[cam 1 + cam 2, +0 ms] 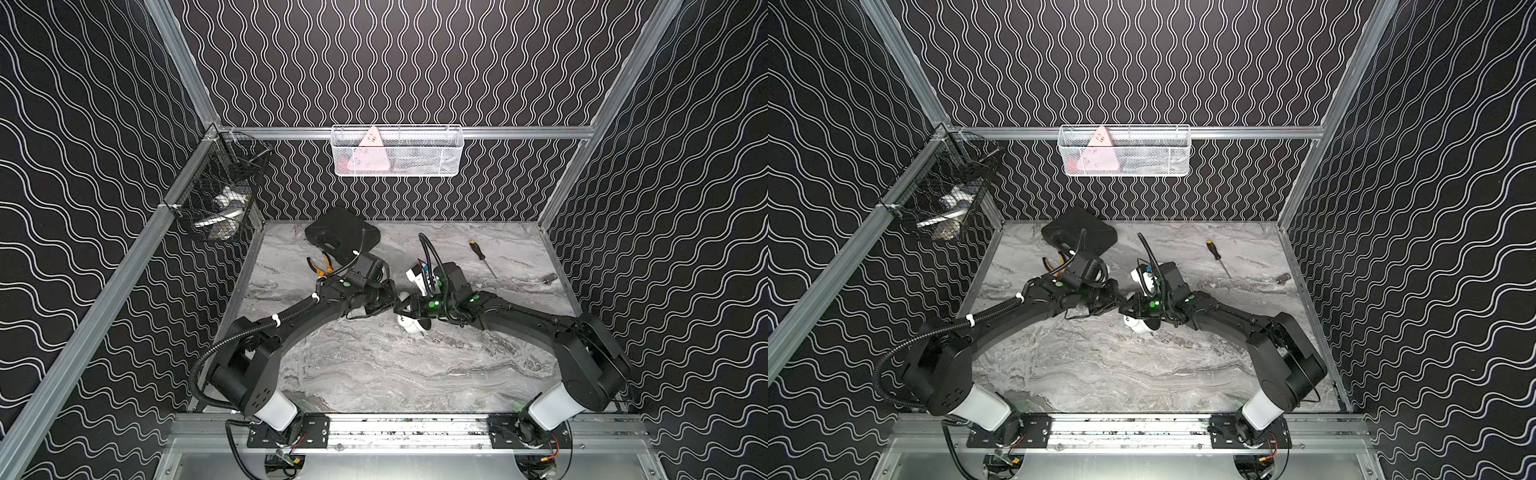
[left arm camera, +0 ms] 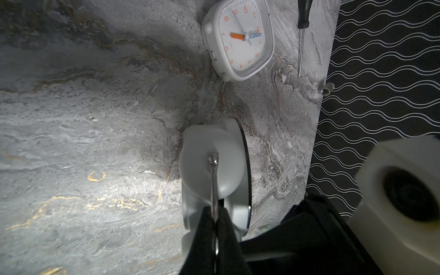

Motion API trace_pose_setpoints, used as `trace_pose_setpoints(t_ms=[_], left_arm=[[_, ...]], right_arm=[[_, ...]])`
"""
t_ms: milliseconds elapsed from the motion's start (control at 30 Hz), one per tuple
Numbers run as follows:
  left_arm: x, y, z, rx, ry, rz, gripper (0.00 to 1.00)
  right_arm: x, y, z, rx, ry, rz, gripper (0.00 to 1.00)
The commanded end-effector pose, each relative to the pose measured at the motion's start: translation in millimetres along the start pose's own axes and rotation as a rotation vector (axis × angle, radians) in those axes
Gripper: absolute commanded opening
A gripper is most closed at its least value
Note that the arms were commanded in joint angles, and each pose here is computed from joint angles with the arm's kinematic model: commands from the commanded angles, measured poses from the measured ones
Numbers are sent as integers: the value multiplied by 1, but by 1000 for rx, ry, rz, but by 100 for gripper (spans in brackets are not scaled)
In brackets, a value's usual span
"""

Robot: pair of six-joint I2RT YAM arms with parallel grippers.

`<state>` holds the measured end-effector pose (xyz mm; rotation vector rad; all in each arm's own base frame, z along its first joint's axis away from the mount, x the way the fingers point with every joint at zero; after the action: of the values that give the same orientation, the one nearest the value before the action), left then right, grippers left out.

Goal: Insert the battery into the alarm
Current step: Adjust the alarm at the center of the board.

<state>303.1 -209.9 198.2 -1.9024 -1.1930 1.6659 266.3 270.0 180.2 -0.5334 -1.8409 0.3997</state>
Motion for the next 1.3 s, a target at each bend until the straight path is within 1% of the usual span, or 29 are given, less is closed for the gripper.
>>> trace_pose_setpoints(t_ms=[0, 67, 133, 200, 333, 433, 533, 600, 667, 700, 767, 800, 867, 967, 1067, 1267], left_arm=[[-10, -6, -5, -23, 14, 40, 0], [-10, -6, -5, -24, 20, 42, 1], [-11, -6, -5, -26, 23, 46, 4], [-12, -7, -6, -31, 31, 50, 9], [-14, -15, -7, -67, 57, 57, 26], [-16, -20, -7, -92, 66, 70, 31], [-16, -18, -7, -82, 63, 75, 38], [-15, -18, -7, -84, 57, 76, 47], [-15, -21, -7, -100, 60, 69, 52], [-15, -24, -8, -116, 65, 60, 57], [-15, -32, -10, -161, 80, 35, 68], [-14, -40, -12, -202, 87, 10, 73], [-11, -53, -14, -265, 97, -30, 80], [2, -69, -19, -322, 66, -65, 86], [25, -76, -21, -335, 13, -104, 91], [78, -80, -17, -355, -111, -174, 97]], right_arm=[[5, -2, -1, -5, -16, -11, 11], [6, -4, 0, -6, -21, -14, 6], [5, -3, 1, -1, -18, -25, 0], [5, -3, 1, -4, -13, -41, 0], [9, -3, 2, -4, -16, -86, 0], [10, -2, 2, -4, -13, -110, 0], [10, -1, 2, -8, -6, -134, 0], [10, -2, 3, -14, -5, -141, 0], [9, -2, 4, -18, -4, -142, 0], [9, -3, 4, -20, -4, -143, 0], [10, -5, 4, -26, -3, -151, 0], [11, -5, 4, -30, -4, -161, 0], [13, -7, 2, -36, -3, -182, 0], [16, -6, 0, -35, -2, -204, 0], [20, -4, -3, -23, 0, -246, 0], [32, 7, -11, 1, 1, -309, 0]])
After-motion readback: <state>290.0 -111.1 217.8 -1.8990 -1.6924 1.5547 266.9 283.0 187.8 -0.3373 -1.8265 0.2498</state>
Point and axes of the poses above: each gripper's point midway between its finger pads, its own y axis out along the fingers, its own x axis along the line the jaws close on, z = x × y, the point moved 8 cm from there along -y, back along the fingers, and after that the axes turned 7 degrees about y, right-handed, at the moved point
